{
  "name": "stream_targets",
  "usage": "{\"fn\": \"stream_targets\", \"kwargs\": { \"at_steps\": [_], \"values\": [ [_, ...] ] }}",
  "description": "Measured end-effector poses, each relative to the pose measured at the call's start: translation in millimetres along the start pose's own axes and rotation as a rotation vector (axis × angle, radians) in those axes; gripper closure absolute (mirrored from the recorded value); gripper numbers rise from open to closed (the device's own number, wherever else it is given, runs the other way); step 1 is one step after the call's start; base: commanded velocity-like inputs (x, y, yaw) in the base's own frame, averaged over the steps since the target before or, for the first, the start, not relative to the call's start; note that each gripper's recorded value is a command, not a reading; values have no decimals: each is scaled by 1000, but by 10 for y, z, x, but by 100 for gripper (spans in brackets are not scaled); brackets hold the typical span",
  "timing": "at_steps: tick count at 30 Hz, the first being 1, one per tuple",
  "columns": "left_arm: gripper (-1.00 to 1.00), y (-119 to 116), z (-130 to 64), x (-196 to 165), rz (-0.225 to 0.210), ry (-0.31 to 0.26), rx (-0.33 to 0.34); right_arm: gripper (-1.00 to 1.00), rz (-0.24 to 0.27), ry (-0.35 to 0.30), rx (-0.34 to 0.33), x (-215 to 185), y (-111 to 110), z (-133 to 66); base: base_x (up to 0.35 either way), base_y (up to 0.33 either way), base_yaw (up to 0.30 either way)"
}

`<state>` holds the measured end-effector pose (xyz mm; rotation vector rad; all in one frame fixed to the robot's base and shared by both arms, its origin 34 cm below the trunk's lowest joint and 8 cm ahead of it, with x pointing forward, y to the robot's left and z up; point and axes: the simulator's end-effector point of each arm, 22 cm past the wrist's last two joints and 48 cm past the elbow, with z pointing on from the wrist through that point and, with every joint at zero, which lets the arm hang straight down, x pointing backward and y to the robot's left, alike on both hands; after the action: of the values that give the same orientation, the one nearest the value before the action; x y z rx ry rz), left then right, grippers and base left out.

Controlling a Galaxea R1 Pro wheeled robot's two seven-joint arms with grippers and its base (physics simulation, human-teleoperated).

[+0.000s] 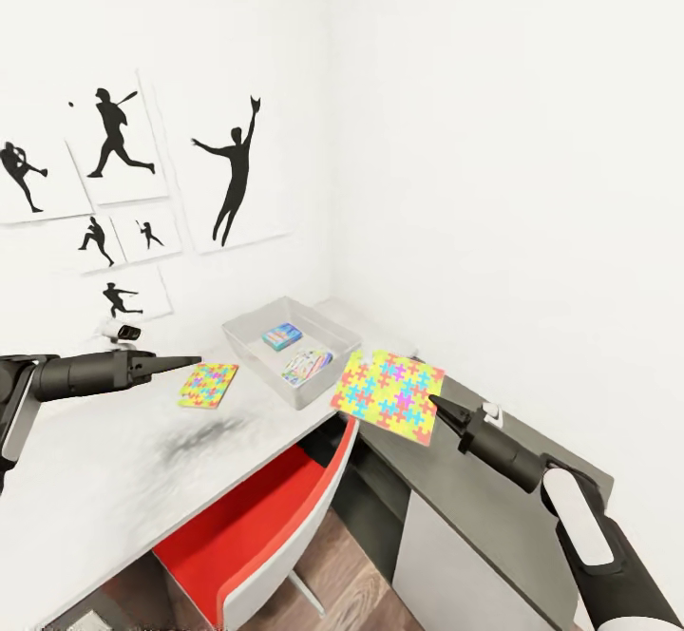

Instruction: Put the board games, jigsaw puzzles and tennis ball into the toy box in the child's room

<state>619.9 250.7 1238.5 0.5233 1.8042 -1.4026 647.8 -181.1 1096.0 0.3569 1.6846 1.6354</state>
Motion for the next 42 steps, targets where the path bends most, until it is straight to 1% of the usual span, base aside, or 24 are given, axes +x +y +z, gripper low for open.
{"fn": "stream_targets", "kwargs": {
  "at_steps": [14, 26, 32, 36, 42],
  "values": [
    [-100, -80, -16, -39, 15, -5, 3, 100, -12, -3, -15, -23, 96, -7, 0, 0, 213],
    [-100, -83, -35, -57, 17, -11, 1, 100, -13, -4, -18, -26, 107, -10, 1, 1, 11],
    [-100, -84, -35, -56, 17, -11, 1, 100, -14, -4, -17, -26, 104, -10, 105, 108, 207],
    [-100, -83, -35, -53, 16, -11, 2, 100, -14, -5, -17, -31, 104, -13, 19, 10, 59],
    [-100, -87, -31, -50, 16, -12, 3, 100, -14, -6, -17, -31, 107, -15, 116, -146, 2]
  ]
}}
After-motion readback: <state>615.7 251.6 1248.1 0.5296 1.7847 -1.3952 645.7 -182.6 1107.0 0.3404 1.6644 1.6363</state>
